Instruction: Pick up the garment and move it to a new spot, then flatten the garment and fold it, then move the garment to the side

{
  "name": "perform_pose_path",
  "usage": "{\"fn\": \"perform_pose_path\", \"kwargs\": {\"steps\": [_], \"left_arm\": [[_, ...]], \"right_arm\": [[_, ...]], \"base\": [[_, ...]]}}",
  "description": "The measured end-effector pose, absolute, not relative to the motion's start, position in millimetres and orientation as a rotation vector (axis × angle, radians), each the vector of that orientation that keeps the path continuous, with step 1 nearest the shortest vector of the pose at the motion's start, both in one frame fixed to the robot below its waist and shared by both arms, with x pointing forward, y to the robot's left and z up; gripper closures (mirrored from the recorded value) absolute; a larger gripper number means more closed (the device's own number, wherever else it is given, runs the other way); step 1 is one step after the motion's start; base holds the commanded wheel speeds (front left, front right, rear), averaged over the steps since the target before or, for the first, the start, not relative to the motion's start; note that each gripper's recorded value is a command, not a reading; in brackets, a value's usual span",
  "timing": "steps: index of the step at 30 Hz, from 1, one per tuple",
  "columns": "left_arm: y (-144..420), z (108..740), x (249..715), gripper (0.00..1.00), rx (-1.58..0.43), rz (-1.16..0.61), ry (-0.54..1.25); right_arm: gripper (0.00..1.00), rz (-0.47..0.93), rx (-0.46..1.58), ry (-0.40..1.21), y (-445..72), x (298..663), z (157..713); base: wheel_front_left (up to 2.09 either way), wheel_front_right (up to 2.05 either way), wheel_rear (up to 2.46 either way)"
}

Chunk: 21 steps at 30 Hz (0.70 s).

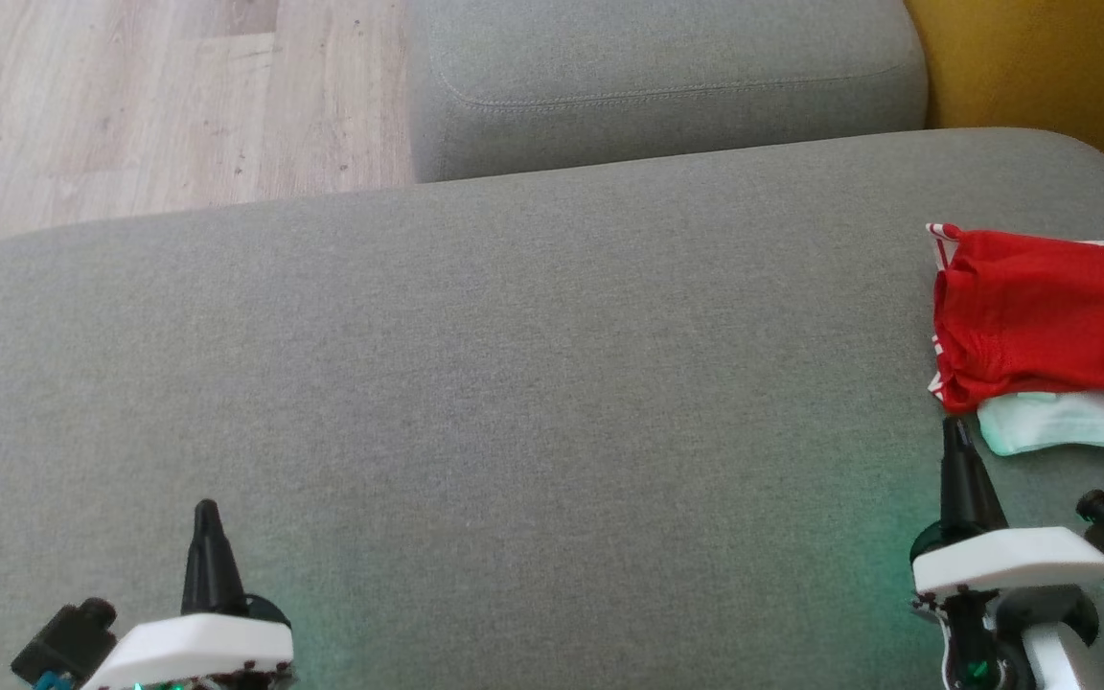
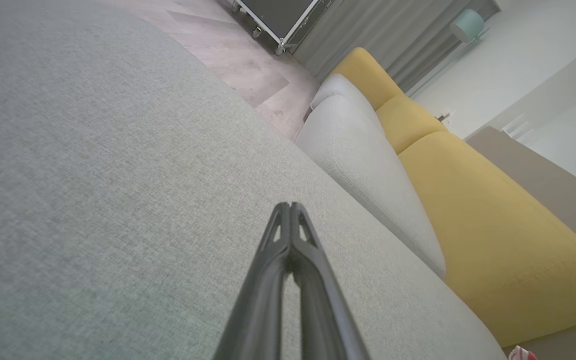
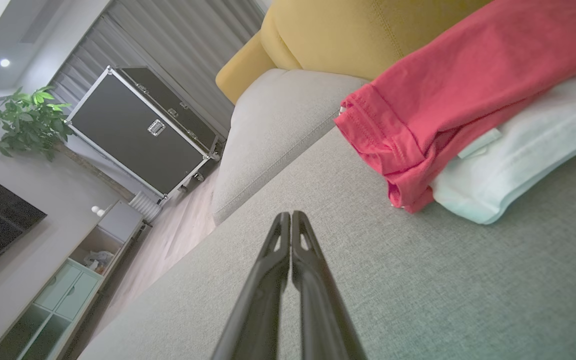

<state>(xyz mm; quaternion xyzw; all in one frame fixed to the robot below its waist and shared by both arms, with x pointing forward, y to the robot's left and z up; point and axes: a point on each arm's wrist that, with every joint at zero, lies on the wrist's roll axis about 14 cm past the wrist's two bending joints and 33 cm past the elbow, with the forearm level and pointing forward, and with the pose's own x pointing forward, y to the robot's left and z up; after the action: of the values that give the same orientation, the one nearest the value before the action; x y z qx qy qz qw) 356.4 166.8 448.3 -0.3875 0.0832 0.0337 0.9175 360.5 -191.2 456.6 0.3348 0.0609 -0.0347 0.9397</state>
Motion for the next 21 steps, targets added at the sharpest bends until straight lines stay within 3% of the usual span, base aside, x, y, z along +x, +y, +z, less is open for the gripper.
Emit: {"fn": "perform_pose_path", "kwargs": {"steps": [21], "left_arm": [[172.3,451.7,361.2,1.00,-1.002,0.087,0.173]], "right_arm": [[1.00,-0.106,0.915,0.120,-197.4,363.1,458.4]], "base": [[0.00,0.00,0.00]]}}
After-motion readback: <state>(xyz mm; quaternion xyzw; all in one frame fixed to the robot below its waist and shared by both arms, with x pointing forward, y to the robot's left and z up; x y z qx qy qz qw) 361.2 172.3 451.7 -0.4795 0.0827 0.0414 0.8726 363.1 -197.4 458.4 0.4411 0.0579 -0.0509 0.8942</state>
